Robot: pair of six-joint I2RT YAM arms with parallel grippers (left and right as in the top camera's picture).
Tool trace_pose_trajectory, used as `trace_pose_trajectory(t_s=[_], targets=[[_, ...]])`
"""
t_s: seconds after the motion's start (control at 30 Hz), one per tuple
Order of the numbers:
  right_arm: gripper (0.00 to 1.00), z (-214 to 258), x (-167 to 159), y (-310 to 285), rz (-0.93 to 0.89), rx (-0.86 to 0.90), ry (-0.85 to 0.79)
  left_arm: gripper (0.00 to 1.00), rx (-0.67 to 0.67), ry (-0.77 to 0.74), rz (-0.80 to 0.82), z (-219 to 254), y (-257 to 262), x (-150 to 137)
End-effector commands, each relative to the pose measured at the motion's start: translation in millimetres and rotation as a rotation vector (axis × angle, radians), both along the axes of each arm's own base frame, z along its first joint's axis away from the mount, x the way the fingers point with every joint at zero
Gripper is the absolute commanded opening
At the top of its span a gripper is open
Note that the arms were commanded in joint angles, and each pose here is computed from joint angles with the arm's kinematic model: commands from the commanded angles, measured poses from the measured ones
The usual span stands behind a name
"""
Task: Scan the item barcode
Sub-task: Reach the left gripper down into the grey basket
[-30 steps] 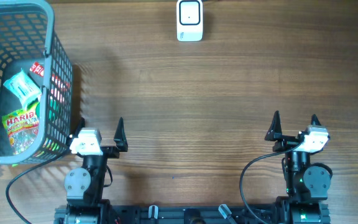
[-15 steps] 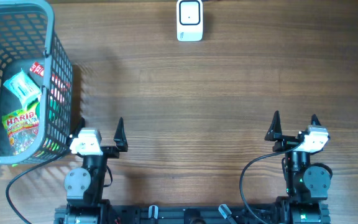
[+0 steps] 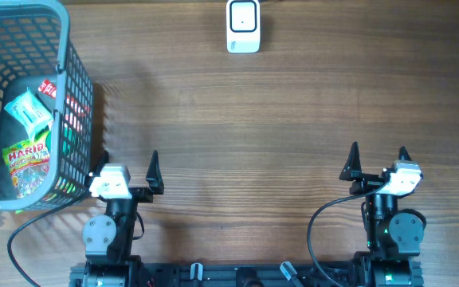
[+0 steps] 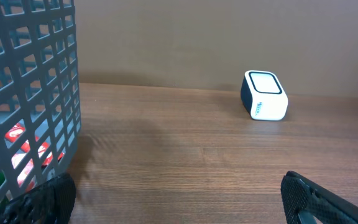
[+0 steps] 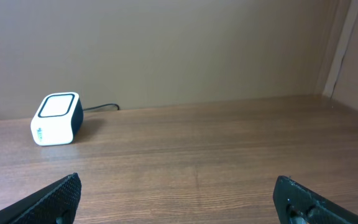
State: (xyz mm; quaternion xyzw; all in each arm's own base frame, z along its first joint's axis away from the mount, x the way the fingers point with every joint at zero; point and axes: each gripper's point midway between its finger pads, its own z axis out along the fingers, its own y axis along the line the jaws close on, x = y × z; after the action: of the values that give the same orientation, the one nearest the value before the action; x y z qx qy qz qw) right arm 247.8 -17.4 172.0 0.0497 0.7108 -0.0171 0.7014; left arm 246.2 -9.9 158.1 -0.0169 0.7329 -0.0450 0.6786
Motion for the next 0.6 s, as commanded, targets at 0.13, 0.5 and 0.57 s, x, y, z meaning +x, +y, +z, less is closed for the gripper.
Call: trace_pose_trajectory(t_s=[0.13, 0.5, 0.57], targets=[[1.00, -1, 1, 4, 0.022, -0.014, 0.004, 1.00, -0.023, -0.077, -0.179, 43, -31, -9], [1.00, -1, 1, 4, 0.022, -0.014, 0.004, 1.00, -0.099, 0.218, -0.224, 237, -40, -23], [1.00, -1, 1, 4, 0.022, -0.014, 0.004, 1.00, -0.116, 0.325, -0.257, 236, -47, -25]])
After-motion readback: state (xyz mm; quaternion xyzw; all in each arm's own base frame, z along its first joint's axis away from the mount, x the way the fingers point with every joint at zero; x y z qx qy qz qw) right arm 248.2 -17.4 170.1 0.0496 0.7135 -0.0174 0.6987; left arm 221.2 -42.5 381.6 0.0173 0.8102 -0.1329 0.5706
